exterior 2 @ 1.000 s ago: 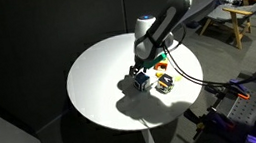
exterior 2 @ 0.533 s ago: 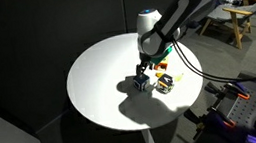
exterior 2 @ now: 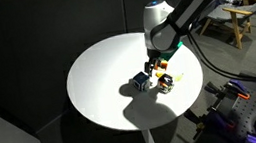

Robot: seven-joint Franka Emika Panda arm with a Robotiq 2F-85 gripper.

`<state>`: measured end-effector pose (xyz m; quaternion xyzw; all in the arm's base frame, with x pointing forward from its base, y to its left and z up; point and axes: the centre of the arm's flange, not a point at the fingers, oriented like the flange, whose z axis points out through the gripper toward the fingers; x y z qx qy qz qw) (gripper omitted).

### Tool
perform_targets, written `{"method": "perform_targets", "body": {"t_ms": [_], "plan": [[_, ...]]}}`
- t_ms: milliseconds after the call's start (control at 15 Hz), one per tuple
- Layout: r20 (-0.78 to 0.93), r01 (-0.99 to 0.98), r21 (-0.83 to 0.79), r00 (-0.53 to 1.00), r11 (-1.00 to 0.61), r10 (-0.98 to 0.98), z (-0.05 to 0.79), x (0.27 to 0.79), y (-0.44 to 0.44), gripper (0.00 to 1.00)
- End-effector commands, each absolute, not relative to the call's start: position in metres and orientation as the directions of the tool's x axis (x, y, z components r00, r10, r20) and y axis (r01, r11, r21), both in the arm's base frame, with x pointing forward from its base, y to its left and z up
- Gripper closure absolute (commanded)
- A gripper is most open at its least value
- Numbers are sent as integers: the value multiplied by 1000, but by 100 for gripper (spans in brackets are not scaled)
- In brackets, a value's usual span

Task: Pick up the block with the number four on it and move it to the left side of the table

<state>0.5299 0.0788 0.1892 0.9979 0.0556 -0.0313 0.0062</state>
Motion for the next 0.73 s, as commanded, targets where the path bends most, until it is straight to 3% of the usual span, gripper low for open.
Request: {"method": "perform_targets", "body": {"t_ms": [0,667], "plan": [[-26,69,25,997,-997,68,211,507,77,0],[-10,44,11,999,-999,44,212,509,74,0]]}}
